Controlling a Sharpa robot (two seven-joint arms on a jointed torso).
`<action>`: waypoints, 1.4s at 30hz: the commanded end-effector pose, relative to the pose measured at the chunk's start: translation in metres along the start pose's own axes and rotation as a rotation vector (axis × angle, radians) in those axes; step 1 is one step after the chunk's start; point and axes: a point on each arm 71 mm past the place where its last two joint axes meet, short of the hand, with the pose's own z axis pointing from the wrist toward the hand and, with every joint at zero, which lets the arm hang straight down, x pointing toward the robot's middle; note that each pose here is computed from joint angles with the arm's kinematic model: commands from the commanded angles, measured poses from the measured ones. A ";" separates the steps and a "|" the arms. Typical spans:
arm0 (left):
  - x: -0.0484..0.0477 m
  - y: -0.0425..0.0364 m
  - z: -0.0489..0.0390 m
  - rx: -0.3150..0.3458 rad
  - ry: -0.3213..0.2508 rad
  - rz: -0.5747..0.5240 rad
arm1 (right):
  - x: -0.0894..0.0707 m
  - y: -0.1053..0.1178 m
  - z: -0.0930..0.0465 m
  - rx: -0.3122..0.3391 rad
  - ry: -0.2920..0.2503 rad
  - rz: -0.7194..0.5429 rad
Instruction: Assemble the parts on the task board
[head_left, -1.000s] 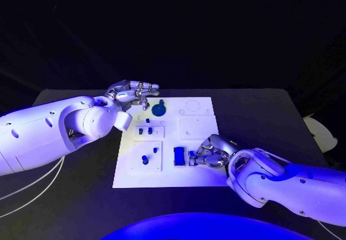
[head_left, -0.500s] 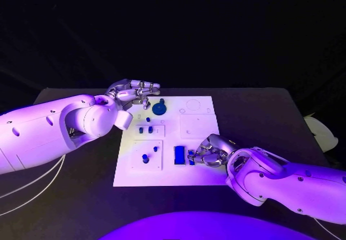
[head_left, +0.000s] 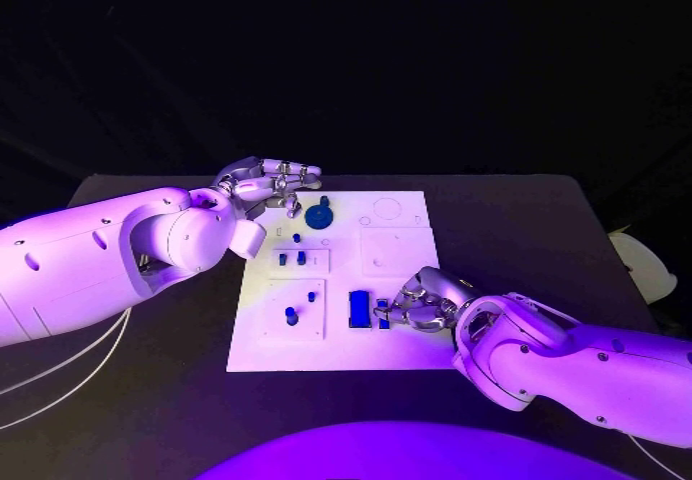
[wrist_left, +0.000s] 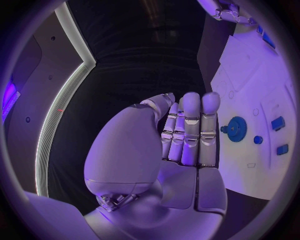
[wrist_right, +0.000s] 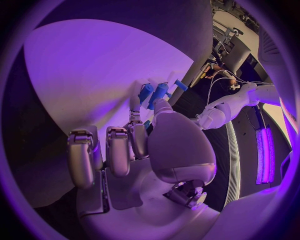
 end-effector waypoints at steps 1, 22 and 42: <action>0.0023 -0.0006 -0.0001 0.003 0.019 0.001 | -0.001 0.001 -0.002 -0.029 0.003 -0.021; 0.0012 -0.0009 -0.0002 0.006 0.016 0.003 | -0.002 0.001 -0.015 -0.111 0.012 -0.084; 0.0012 -0.0007 -0.0003 0.004 0.014 0.004 | 0.002 0.000 -0.008 -0.103 0.031 -0.131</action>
